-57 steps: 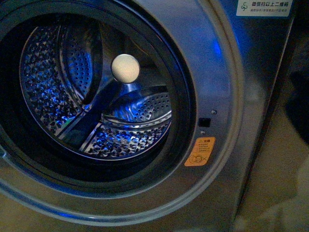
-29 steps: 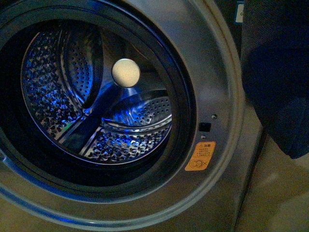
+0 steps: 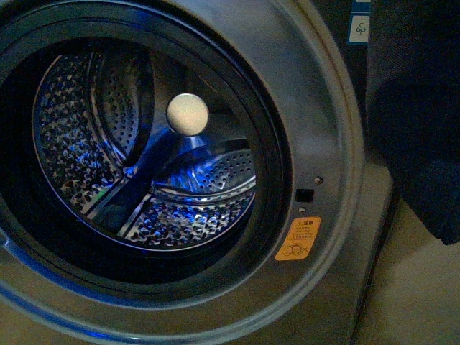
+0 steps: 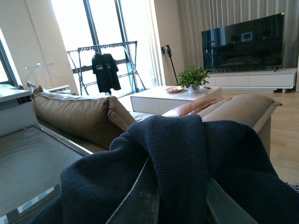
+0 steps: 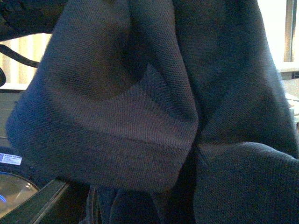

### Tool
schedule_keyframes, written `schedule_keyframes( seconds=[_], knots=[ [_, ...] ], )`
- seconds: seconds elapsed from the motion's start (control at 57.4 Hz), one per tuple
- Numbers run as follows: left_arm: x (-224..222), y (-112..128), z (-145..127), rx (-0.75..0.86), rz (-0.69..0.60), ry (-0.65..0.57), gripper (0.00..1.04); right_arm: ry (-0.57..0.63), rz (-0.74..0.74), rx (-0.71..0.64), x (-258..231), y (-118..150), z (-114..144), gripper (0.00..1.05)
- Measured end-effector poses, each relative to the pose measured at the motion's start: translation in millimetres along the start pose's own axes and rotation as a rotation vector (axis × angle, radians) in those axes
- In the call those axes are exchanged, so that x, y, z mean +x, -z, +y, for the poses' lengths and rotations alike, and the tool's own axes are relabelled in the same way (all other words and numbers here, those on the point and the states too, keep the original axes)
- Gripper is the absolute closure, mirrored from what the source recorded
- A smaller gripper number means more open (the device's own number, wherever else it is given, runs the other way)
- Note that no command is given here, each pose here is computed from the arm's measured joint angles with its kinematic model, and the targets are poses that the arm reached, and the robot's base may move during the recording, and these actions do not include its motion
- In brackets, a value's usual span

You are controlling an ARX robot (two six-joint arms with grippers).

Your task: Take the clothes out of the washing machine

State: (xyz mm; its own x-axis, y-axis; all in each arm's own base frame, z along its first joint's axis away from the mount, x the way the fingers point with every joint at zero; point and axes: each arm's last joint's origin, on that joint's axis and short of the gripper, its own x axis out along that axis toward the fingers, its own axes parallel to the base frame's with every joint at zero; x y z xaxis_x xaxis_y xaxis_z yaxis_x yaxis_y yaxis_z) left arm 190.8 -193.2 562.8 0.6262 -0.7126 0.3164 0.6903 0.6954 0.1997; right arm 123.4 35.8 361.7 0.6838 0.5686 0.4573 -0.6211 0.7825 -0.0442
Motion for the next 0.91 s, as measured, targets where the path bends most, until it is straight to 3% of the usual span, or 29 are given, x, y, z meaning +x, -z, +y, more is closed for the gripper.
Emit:
schedule_keyframes(
  seconds=[0.296, 0.696, 0.905],
  knots=[
    [0.0, 0.0, 0.1, 0.0, 0.0, -0.002, 0.95, 0.064, 0.01, -0.046, 59.8, 9.9, -17.8, 0.07],
    [0.0, 0.0, 0.2, 0.0, 0.001, -0.006, 0.95, 0.045, 0.027, -0.059, 109.4, 32.5, -0.4, 0.07],
    [0.0, 0.0, 0.2, 0.0, 0.001, -0.006, 0.92, 0.128, -0.036, -0.107, 113.5, 30.8, -1.3, 0.34]
  ],
)
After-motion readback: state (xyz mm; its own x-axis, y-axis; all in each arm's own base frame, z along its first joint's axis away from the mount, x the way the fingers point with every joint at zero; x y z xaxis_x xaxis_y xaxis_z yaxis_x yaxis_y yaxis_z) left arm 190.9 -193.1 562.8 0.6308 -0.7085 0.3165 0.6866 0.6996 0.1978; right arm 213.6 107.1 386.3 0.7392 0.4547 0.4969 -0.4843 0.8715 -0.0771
